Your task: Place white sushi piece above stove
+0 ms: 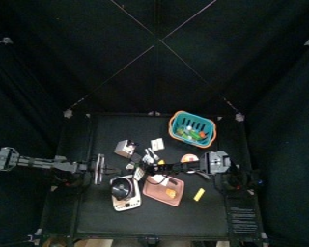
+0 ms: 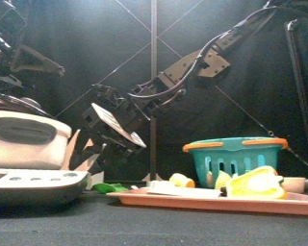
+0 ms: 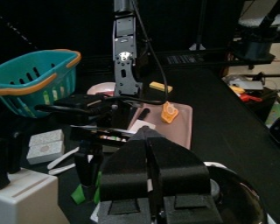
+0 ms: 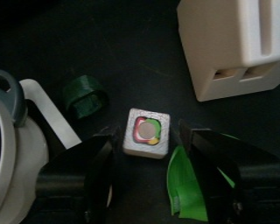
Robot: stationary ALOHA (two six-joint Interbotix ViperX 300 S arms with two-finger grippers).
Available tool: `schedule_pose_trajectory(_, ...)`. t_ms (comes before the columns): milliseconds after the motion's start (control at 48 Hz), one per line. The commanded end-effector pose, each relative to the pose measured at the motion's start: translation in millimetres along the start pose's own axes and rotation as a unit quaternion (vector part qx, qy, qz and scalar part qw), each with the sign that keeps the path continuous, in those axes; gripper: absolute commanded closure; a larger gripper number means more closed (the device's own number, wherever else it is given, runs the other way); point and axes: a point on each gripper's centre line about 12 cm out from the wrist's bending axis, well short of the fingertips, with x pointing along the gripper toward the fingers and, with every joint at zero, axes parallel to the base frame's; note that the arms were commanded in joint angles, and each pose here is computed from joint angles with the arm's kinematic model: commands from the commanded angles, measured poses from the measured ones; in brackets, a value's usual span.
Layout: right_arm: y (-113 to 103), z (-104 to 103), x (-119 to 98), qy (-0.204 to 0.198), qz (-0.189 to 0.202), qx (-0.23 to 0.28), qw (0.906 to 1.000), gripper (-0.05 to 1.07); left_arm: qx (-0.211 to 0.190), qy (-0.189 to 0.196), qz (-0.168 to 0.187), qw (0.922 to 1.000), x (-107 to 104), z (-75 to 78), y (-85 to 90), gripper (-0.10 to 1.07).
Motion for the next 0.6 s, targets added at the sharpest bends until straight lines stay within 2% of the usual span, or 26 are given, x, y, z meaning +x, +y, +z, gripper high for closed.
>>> schedule_pose_trajectory(0, 2, 19, -9, -0.021, 0.004, 0.009, 0.9997, 0.11, -0.002, -0.007, 0.002, 1.0, 2, 4.7, 1.0, 0.73)
schedule_pose_trajectory(396, -2, 19, -18, -0.018, -0.001, 0.019, 0.9997, 0.11, -0.002, -0.007, 0.003, 1.0, 2, 4.7, 1.3, 0.73)
schedule_pose_trajectory(583, -5, 20, -30, -0.018, -0.002, 0.03, 0.9994, 0.11, -0.002, -0.007, 0.002, 1.0, 2, 4.7, 1.0, 0.73)
